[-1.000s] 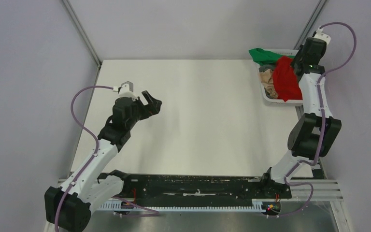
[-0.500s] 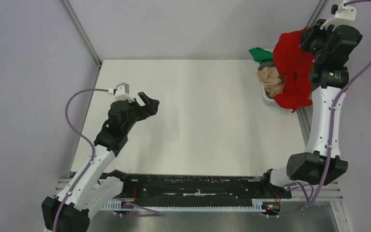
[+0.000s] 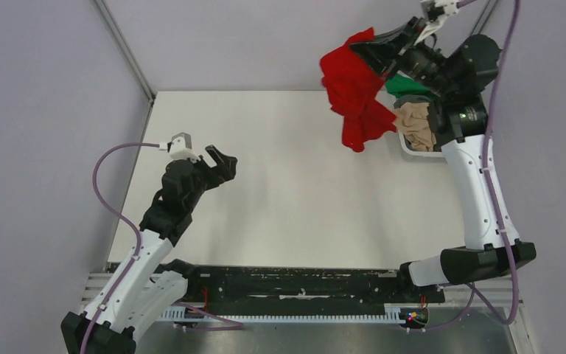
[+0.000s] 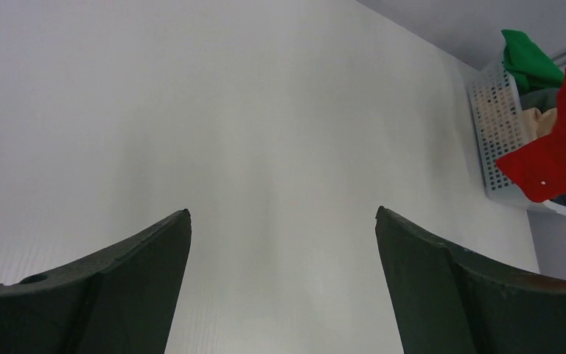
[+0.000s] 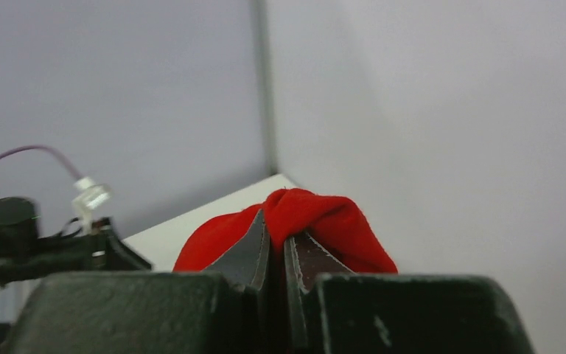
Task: Fold and stack the t-shirts
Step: Move the tshirt to the center of the board, then flatten out the tshirt
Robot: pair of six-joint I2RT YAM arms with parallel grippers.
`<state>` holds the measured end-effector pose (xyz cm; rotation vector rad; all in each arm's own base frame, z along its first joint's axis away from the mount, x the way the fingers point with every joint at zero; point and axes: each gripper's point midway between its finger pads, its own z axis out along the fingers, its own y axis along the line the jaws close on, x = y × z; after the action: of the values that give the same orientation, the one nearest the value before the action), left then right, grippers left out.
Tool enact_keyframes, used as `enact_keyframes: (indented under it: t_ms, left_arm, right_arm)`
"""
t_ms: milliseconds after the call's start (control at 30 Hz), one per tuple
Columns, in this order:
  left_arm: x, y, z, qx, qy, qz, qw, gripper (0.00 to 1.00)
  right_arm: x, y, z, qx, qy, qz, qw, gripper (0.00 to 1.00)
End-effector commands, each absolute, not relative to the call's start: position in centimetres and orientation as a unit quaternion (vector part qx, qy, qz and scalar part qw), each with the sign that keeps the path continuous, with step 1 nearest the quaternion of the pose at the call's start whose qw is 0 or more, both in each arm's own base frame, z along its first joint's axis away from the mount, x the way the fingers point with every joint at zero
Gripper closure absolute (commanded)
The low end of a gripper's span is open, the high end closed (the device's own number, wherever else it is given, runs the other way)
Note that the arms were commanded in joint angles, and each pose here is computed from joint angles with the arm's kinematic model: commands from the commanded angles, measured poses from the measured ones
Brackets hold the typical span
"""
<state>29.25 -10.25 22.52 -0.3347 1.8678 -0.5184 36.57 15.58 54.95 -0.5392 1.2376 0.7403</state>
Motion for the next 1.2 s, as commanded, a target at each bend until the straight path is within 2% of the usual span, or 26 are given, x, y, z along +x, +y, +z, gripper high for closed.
enact_keyframes:
  t_ms: [0, 133, 233, 300, 400, 467, 567, 600, 633, 800, 967, 1167]
  left_arm:
    - [29.1, -8.4, 21.6, -0.183, 0.794, -0.18, 0.552, 0.0]
    - [28.5, -7.3, 22.0, -0.208, 0.792, -0.164, 0.551, 0.0]
    - [27.8, -5.8, 22.2, -0.244, 0.782, -0.141, 0.557, 0.0]
    - [27.4, -4.8, 22.0, -0.269, 0.776, -0.127, 0.556, 0.0]
    - [26.9, -4.1, 21.1, -0.293, 0.776, -0.117, 0.547, 0.0]
    - [26.7, -4.3, 20.1, -0.295, 0.784, -0.115, 0.534, 0.0]
    - [26.3, -4.4, 18.2, -0.294, 0.805, -0.101, 0.506, 0.0]
    - [26.1, -4.4, 17.5, -0.293, 0.814, -0.095, 0.493, 0.0]
    - [26.0, -4.5, 16.8, -0.293, 0.82, -0.09, 0.483, 0.0]
    - [25.4, -5.2, 13.3, -0.288, 0.846, -0.087, 0.44, 0.0]
    - [26.9, -4.7, 12.3, -0.301, 0.837, -0.093, 0.448, 0.0]
    - [29.9, -4.1, 11.4, -0.317, 0.832, -0.113, 0.441, 0.0]
  right_arm:
    - [31.9, 23.3, 57.1, -0.355, 0.466, 0.441, 0.68, 1.0]
    - [31.5, 27.5, 55.8, -0.385, 0.458, 0.472, 0.648, 0.99]
    - [32.2, 27.5, 52.3, -0.382, 0.495, 0.456, 0.633, 0.92]
    - [34.6, 25.9, 45.8, -0.34, 0.567, 0.393, 0.639, 0.86]
    - [38.1, 19.9, 34.2, -0.224, 0.704, 0.236, 0.632, 0.75]
    - [38.8, 14.1, 24.6, -0.132, 0.796, 0.109, 0.581, 0.59]
    - [37.4, 6.8, 16.9, -0.028, 0.862, -0.033, 0.505, 0.37]
    - [36.9, 5.8, 15.9, -0.017, 0.87, -0.051, 0.491, 0.08]
    - [36.5, 5.2, 15.5, -0.01, 0.872, -0.065, 0.485, 0.02]
    - [35.2, 5.6, 16.2, -0.005, 0.858, -0.032, 0.513, 0.02]
    - [32.4, 7.3, 14.1, -0.022, 0.864, 0.033, 0.503, 0.02]
    - [30.3, 5.9, 13.0, 0.0, 0.861, 0.019, 0.508, 0.02]
